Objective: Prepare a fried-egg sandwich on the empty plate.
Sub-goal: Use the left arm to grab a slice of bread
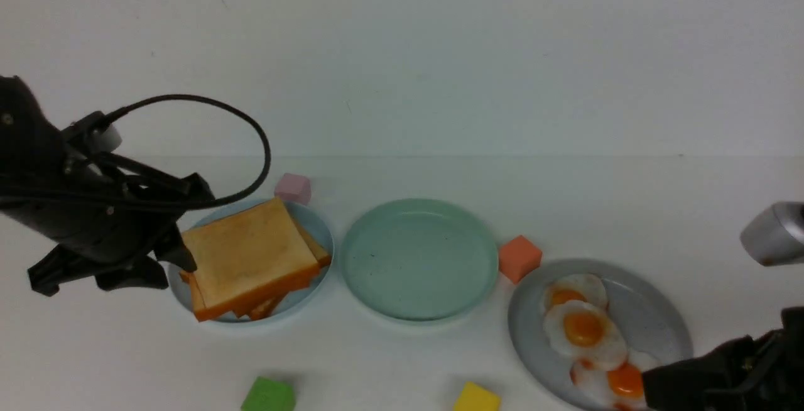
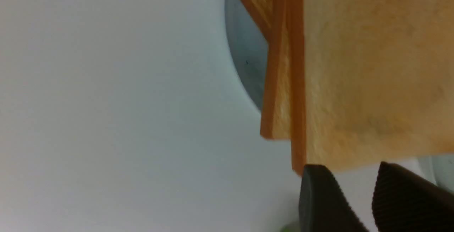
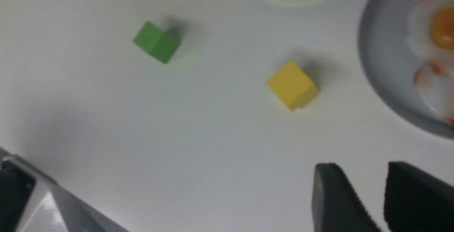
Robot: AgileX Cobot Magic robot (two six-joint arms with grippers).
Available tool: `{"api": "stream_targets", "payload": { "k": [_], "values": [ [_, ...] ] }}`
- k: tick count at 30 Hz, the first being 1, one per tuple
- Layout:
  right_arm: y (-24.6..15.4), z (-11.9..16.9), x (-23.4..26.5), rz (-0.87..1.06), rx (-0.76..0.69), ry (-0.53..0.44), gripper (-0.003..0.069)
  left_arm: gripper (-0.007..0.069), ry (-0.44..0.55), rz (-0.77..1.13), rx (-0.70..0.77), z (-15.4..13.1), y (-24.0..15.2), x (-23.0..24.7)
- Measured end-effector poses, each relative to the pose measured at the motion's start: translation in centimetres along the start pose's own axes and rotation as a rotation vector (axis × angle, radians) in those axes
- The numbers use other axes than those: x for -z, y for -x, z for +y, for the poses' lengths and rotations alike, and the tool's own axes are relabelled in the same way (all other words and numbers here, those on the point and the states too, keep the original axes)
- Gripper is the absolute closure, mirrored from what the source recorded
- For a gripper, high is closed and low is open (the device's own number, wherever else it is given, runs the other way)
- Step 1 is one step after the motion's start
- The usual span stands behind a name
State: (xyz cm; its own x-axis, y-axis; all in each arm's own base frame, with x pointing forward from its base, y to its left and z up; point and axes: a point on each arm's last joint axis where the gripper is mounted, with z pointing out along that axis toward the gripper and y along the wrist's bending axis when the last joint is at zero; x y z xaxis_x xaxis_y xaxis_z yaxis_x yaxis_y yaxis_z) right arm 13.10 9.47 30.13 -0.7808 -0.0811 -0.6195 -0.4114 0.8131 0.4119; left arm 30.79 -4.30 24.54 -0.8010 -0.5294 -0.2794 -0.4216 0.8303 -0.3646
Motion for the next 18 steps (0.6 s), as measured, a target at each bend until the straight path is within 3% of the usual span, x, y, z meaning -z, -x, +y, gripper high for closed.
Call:
{"api": "stream_targets", "payload": {
  "k": [7, 18],
  "values": [
    [0.2, 0.3, 0.0, 0.006, 0.018, 0.025, 0.0418, 0.0387, 0.019, 0.042, 0.026, -0.7, 1.5, -3.5],
    [0.0, 0.3, 0.0, 0.024, 0.018, 0.03, 0.0418, 0.0387, 0.037, 0.042, 0.007, -0.7, 1.7, -3.8]
  ]
}}
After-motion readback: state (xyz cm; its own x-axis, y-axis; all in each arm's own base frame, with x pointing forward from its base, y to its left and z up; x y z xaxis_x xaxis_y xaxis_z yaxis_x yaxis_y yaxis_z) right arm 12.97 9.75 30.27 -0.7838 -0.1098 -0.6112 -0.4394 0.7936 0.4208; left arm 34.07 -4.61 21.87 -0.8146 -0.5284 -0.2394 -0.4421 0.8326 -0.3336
